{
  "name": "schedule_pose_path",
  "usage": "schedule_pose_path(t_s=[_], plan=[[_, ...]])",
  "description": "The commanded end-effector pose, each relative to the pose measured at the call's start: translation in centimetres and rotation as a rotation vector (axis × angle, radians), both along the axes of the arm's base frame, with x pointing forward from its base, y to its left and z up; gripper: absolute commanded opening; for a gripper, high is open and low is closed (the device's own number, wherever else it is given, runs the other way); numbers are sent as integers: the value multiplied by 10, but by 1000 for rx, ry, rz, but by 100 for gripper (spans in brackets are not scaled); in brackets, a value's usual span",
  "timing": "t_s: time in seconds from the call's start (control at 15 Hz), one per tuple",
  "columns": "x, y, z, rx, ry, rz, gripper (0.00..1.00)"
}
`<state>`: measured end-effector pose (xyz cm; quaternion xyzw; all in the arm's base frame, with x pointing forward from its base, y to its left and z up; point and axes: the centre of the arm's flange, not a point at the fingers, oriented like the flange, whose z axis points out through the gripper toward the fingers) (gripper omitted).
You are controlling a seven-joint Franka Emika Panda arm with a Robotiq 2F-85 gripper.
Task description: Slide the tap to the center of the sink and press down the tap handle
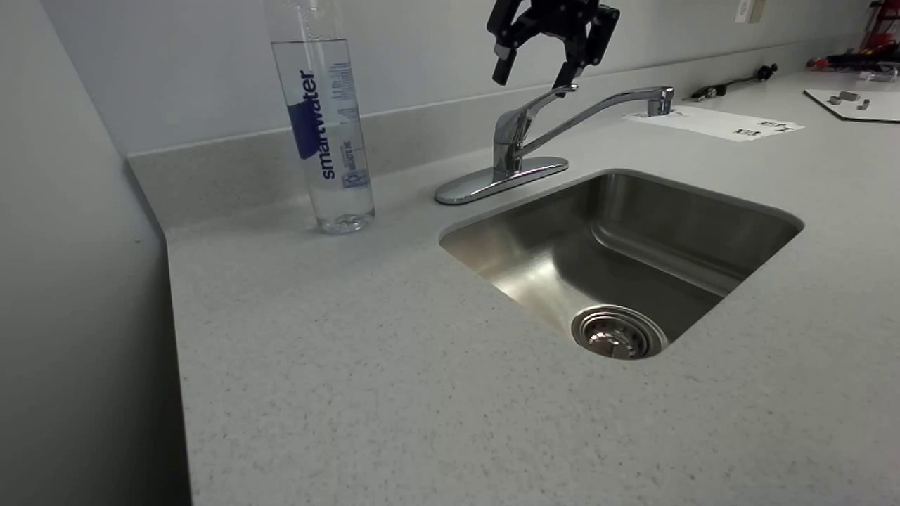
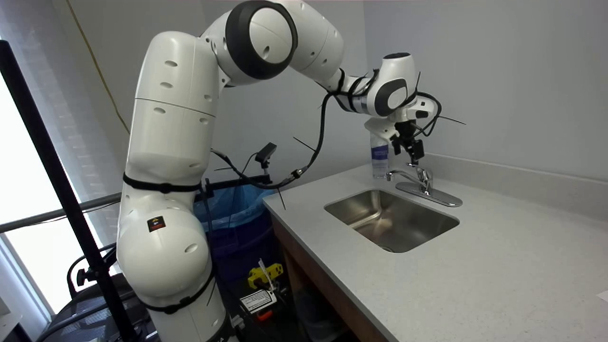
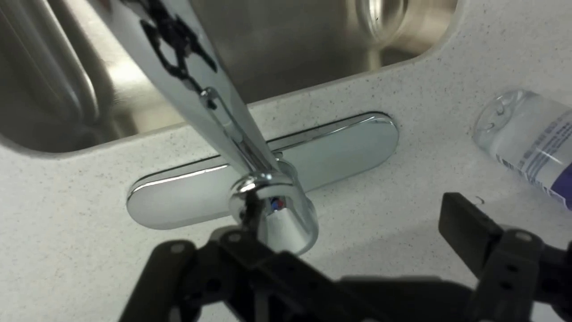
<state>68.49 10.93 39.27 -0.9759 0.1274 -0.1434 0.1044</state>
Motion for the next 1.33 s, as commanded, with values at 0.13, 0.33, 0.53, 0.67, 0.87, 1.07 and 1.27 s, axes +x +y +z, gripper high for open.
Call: schedule_pose_path(t_s=[0.13, 0.33, 0.53, 0.67, 0.87, 1.07, 1.27], plan=[[-39, -11, -10, -15, 41, -5, 100], [-40, -10, -11, -28, -32, -2, 100], [-40, -9, -6, -45, -133, 6, 100], [-42, -9, -4, -56, -186, 12, 100], [-44, -9, -5, -59, -226, 11, 100], [-44, -7, -9, -74, -297, 12, 100], [-43, -4, -9, -92, -381, 19, 100]])
